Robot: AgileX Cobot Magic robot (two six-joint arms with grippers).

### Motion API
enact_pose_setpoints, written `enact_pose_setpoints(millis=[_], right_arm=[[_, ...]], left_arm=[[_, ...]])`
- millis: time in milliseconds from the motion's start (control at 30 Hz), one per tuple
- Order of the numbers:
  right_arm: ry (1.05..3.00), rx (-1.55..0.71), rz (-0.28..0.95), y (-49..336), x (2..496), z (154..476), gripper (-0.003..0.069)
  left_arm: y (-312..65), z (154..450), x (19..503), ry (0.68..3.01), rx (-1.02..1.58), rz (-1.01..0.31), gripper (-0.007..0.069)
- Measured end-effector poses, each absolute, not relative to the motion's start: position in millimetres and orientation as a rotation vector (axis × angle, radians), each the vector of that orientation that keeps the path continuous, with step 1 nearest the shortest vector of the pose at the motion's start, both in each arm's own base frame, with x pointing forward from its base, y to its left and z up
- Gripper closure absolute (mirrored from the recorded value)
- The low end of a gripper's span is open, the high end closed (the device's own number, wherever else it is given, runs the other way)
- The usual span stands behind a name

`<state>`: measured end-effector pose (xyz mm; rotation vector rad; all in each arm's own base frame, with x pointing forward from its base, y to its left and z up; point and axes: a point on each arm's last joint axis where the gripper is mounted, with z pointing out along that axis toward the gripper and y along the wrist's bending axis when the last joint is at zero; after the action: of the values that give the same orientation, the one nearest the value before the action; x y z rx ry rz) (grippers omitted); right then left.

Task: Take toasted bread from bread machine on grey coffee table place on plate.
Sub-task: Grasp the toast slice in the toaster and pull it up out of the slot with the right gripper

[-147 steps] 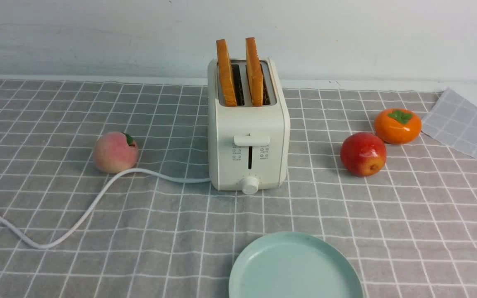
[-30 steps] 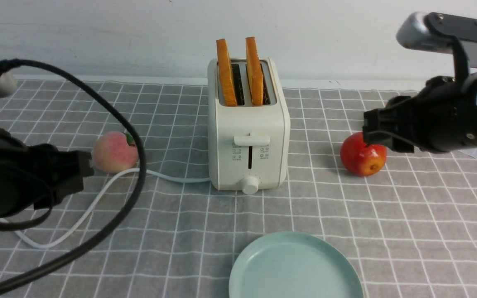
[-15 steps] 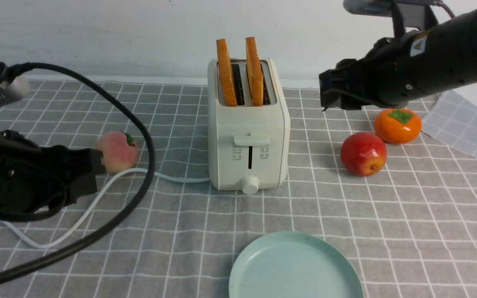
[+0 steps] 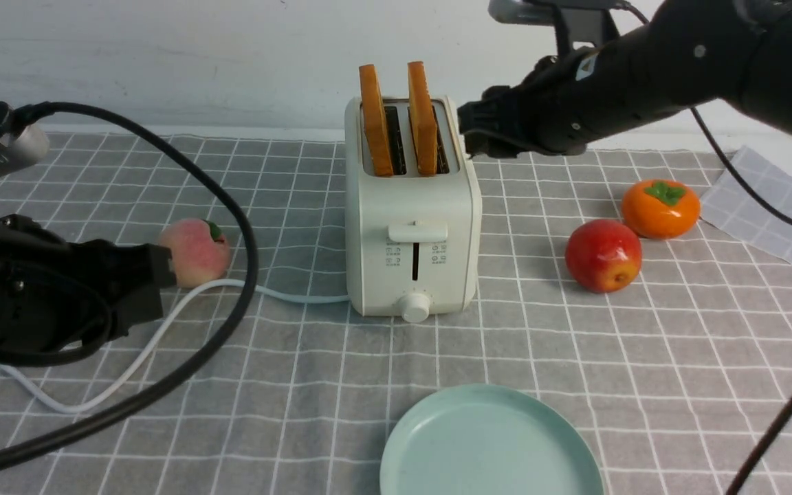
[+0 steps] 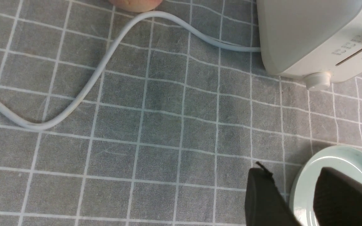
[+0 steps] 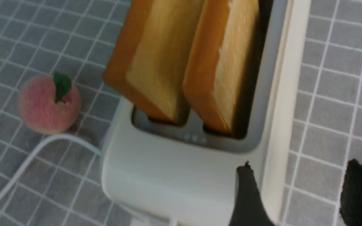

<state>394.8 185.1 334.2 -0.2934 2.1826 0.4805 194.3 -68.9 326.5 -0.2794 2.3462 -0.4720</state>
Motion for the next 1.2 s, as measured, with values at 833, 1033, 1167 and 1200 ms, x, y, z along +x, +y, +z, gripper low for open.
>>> enact_pose_setpoints(millis=[833,1033,1167,1200], right_arm=[[2.036,-0.294,0.607,221.6,430.7,314.3,0.0261],[2.064,-0.3,0.595,223.8,435.8,300.0,0.0344],[2.048,-0.295,0.592,223.3,436.0,302.5,0.0466],[2.038,-0.293,0.587,221.8,436.0,305.2,0.0529]], left_arm=[[-69.1,327.3,195.0,2.334,-0.278,-0.477,0.0387],[-69.1,327.3,195.0,2.334,-0.278,-0.477,0.0387],[-69.1,327.3,195.0,2.334,-0.278,-0.477,0.0387],[-69.1,327.3,195.0,2.334,-0.278,-0.477,0.0387]])
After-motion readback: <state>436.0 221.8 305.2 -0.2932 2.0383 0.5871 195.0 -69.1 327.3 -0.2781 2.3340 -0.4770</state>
